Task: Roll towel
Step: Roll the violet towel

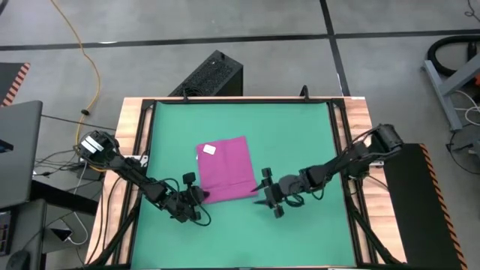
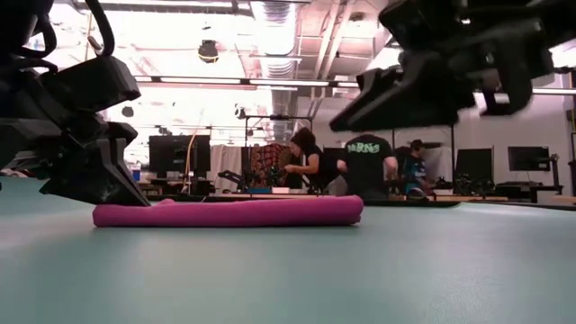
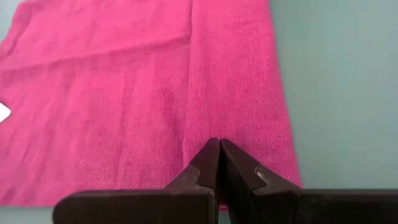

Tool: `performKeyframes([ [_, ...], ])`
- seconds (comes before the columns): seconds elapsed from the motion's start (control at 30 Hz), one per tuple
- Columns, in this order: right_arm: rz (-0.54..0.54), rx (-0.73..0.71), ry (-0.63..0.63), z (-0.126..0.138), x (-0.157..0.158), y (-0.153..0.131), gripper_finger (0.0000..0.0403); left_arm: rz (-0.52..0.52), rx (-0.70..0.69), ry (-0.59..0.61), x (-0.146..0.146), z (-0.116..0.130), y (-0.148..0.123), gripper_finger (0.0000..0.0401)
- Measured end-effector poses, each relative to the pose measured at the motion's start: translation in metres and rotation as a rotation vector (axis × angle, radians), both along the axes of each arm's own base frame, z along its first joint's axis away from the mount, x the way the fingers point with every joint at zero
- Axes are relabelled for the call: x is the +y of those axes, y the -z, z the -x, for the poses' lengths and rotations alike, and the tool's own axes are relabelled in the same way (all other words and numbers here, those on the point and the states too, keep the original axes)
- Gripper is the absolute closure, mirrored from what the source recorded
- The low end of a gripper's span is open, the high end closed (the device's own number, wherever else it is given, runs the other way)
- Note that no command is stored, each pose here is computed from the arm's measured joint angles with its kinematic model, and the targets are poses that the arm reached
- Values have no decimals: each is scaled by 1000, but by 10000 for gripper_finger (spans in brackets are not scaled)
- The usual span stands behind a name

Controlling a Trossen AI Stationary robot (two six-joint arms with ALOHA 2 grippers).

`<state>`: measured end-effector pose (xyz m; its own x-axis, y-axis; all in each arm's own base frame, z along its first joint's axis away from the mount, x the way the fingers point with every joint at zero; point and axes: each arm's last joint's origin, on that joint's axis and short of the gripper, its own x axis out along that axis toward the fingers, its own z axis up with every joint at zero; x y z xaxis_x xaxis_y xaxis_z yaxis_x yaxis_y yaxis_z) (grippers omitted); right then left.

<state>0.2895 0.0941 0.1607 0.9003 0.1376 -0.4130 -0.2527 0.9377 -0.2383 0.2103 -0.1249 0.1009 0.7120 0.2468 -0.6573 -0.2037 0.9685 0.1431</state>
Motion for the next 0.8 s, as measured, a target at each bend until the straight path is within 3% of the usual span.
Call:
performKeyframes([
  [0.07,28,-2,6,-4,1,10,144,14,5,-6,1,0,0,401],
  [0.17,76,-3,7,-11,1,25,130,27,11,-12,3,-1,1,401],
  [0.5,183,74,112,-25,-15,65,132,44,40,-14,6,-2,2,401],
  [0.8,141,130,178,-28,-34,72,153,39,52,-3,6,-2,2,401],
])
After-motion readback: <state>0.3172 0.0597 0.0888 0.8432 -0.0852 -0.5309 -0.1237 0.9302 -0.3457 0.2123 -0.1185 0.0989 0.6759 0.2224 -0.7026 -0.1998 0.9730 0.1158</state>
